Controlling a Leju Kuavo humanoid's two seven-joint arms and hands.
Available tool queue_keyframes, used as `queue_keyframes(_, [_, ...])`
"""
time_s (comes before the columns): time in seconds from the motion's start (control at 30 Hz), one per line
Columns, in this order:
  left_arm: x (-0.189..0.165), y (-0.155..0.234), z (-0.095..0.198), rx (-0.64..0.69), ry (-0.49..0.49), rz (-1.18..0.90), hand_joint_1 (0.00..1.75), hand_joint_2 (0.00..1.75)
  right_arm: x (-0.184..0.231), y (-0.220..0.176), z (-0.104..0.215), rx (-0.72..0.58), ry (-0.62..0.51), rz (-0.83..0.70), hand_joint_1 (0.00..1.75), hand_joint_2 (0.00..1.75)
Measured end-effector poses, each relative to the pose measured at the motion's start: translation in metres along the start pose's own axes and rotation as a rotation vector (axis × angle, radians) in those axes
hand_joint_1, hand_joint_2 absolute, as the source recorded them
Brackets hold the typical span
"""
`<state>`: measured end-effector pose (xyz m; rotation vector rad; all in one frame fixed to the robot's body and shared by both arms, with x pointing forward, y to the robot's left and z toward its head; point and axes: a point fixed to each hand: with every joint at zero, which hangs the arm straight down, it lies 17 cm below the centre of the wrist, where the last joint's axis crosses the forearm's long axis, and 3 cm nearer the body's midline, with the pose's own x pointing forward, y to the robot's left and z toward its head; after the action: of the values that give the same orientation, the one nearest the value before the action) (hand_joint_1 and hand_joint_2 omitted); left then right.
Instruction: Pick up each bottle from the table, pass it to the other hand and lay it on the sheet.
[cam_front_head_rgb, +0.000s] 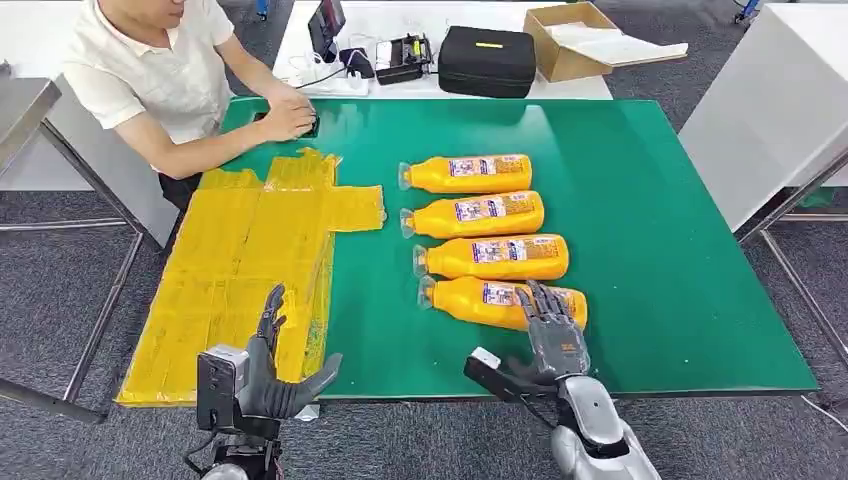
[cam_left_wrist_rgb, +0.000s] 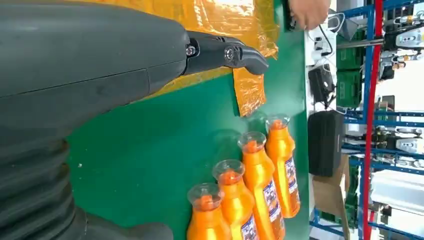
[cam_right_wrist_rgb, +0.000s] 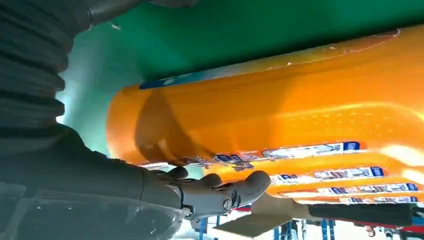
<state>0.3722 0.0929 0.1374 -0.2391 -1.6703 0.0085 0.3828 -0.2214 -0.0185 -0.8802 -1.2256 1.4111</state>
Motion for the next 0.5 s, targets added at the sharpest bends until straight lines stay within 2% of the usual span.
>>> queue_keyframes(0.5, [-0.002,0.001,0.001,0.006,0.003,-0.027,0.0,1.75,-0.015,-0.023,0.004,-0.07,0.102,0.225,0.0,1.75])
